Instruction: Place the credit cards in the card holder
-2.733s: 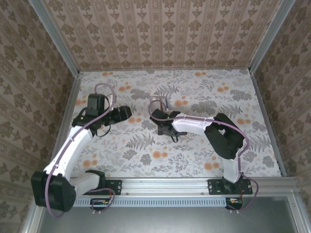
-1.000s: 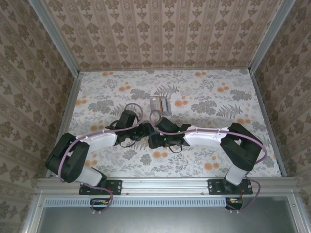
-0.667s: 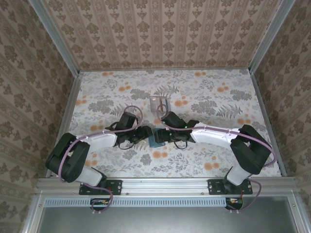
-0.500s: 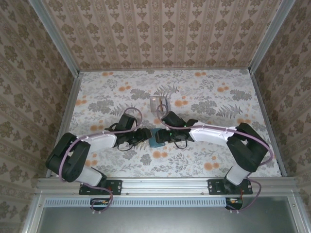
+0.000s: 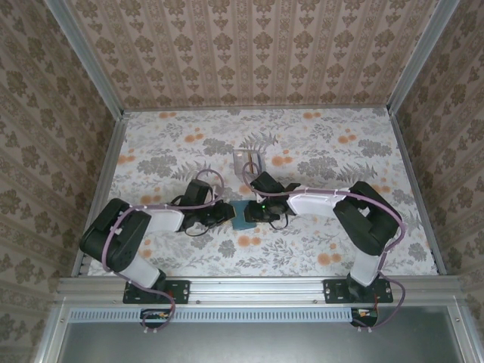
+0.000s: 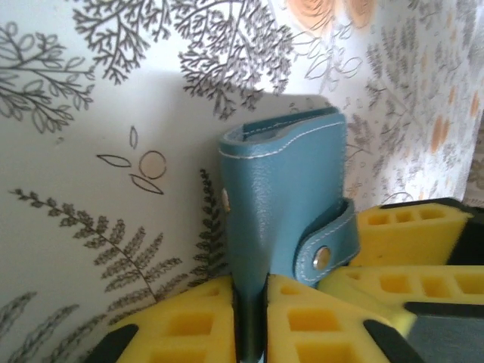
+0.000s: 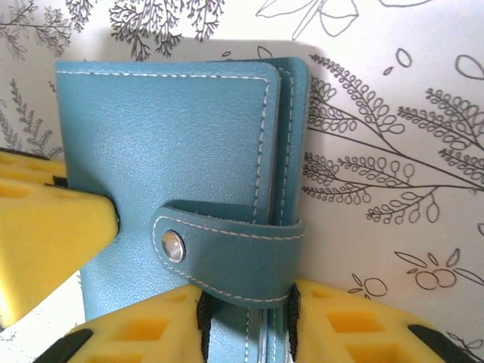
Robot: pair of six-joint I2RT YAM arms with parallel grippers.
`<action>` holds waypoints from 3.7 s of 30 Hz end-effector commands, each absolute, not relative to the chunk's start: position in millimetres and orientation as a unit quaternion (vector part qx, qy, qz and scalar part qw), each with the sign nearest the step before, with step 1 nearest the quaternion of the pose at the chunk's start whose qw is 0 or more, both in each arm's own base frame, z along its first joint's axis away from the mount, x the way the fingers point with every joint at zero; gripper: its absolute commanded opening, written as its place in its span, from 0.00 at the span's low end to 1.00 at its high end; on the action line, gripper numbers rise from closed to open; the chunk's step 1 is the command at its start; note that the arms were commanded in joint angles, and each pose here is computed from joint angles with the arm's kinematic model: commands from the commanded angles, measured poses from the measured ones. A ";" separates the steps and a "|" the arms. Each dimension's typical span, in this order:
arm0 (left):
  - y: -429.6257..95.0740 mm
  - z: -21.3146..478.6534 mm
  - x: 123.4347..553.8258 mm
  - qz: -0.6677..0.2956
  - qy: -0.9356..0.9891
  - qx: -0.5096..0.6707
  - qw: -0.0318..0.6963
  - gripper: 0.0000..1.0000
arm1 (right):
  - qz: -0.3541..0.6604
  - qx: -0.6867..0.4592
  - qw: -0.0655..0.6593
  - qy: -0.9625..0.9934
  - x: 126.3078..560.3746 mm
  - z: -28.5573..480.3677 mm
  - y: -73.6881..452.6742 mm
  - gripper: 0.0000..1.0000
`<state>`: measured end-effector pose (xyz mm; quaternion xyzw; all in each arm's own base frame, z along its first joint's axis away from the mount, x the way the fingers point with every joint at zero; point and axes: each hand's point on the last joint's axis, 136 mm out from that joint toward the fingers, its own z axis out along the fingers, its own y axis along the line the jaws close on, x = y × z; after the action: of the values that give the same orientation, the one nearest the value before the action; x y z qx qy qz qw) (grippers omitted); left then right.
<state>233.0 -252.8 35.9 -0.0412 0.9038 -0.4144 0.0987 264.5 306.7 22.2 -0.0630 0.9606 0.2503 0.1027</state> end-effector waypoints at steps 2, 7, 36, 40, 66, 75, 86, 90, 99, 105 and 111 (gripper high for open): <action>-260.9 63.7 224.0 -0.429 0.898 0.002 0.100 0.00 | 0.300 -0.086 0.110 0.944 257.2 40.0 326.1 0.47; -254.8 79.0 218.9 -0.416 0.904 0.006 0.100 0.00 | 0.272 -0.098 0.173 0.942 262.7 65.1 306.1 0.59; -258.7 67.3 213.3 -0.412 0.909 0.002 0.061 0.00 | 0.159 -0.037 0.229 0.960 263.6 68.2 263.3 0.00; -260.0 46.8 212.1 -0.395 0.918 0.004 0.043 0.41 | 0.189 -0.037 0.231 0.953 256.8 73.0 262.7 0.00; -269.8 67.4 209.5 -0.419 0.905 0.060 0.037 0.77 | 0.366 -0.052 0.226 0.901 248.0 134.8 316.3 0.00; -276.9 61.6 206.8 -0.436 0.897 0.067 0.013 0.76 | 0.375 -0.056 0.223 0.898 249.4 142.3 322.4 0.00; -281.5 56.8 207.5 -0.446 0.892 0.073 0.006 0.77 | 0.388 -0.070 0.243 0.886 247.4 163.7 317.7 0.00; -287.1 56.2 208.7 -0.467 0.882 0.067 0.001 0.77 | 0.408 -0.073 0.236 0.879 245.0 167.2 323.2 0.00; -277.4 55.0 214.1 -0.469 0.882 0.051 0.007 0.64 | 0.378 -0.056 0.241 0.892 248.2 155.4 306.9 0.00; -267.5 49.8 215.2 -0.463 0.886 0.037 0.011 0.48 | 0.316 -0.026 0.245 0.916 253.2 135.1 276.9 0.00; -264.7 47.9 215.5 -0.464 0.885 0.032 0.012 0.42 | 0.257 -0.001 0.233 0.938 255.0 104.0 243.1 0.00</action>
<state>213.1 -265.6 42.3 0.0281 0.8903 -0.4545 0.0007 259.1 270.0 125.6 -0.0110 0.9197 0.3112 0.2392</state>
